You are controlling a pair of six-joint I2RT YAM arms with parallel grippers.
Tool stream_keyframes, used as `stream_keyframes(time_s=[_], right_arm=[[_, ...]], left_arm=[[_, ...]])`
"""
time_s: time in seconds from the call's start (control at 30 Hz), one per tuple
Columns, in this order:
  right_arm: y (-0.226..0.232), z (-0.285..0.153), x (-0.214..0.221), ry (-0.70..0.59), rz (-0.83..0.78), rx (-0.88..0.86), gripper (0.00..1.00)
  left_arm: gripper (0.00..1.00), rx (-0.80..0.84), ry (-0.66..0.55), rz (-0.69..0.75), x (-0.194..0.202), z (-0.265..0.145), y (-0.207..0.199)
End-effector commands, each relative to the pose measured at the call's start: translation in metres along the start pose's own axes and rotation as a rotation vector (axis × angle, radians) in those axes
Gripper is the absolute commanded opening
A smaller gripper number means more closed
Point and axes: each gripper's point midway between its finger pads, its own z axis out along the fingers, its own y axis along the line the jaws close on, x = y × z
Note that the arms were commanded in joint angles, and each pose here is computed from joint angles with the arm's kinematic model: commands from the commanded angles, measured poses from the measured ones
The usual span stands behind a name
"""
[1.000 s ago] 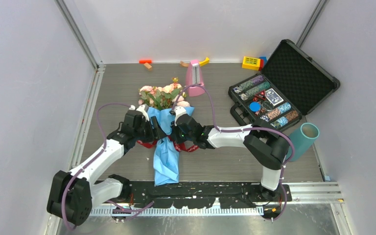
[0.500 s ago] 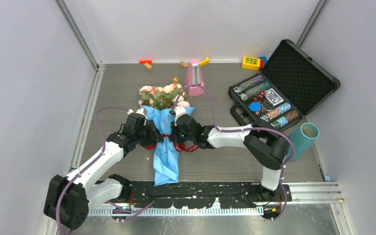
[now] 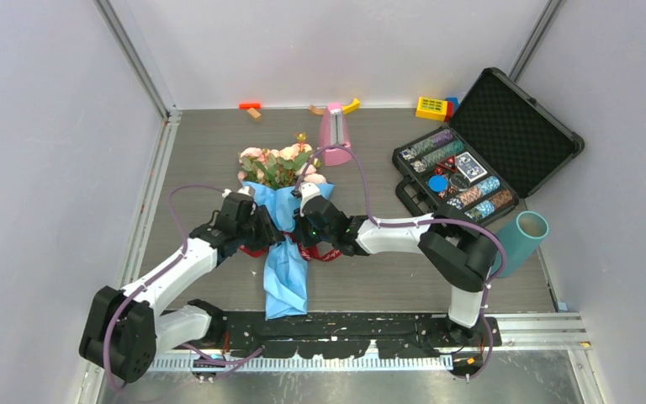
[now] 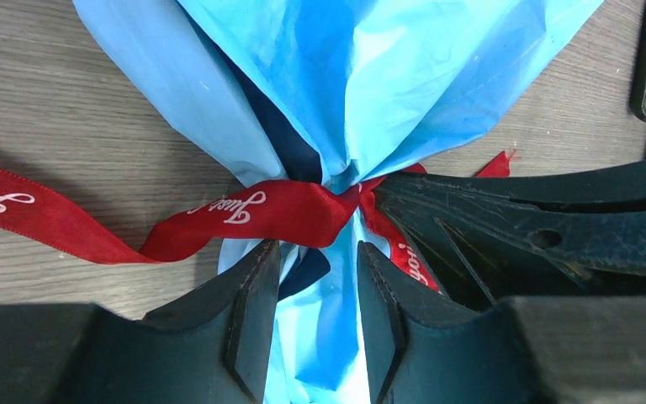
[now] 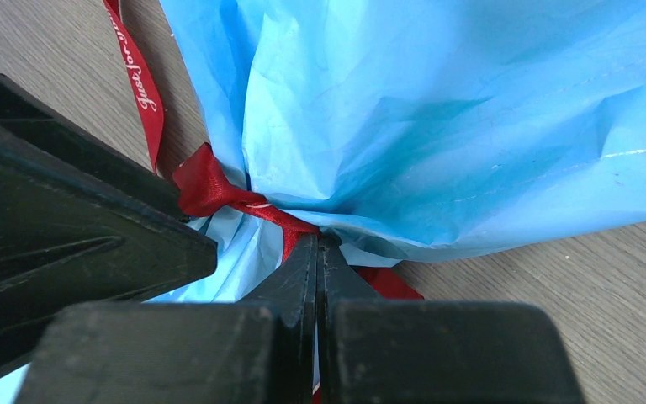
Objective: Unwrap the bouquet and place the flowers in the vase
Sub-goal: Untie the ribbon from the wrapping paper.
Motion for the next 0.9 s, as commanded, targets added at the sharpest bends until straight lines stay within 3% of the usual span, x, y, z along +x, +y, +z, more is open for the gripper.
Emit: stream_keyframes(time_s=[0.0,0.6,0.87], right_arm=[[0.004,-0.004,-0.016,-0.032,0.002,-0.004,0.0],[0.006,-0.003,-0.017,-0.026,-0.005,-0.009,0.0],[0.006,-0.002,-0.015,-0.02,-0.002,-0.007,0.0]], left_arm=[[0.41,0.031,-0.061,0.021,-0.02,0.005,-0.014],[0.41,-0.04,-0.103,0.11,-0.039,0.013,-0.007],[0.39,-0.025,-0.051,0.116,-0.028,0.022,-0.007]])
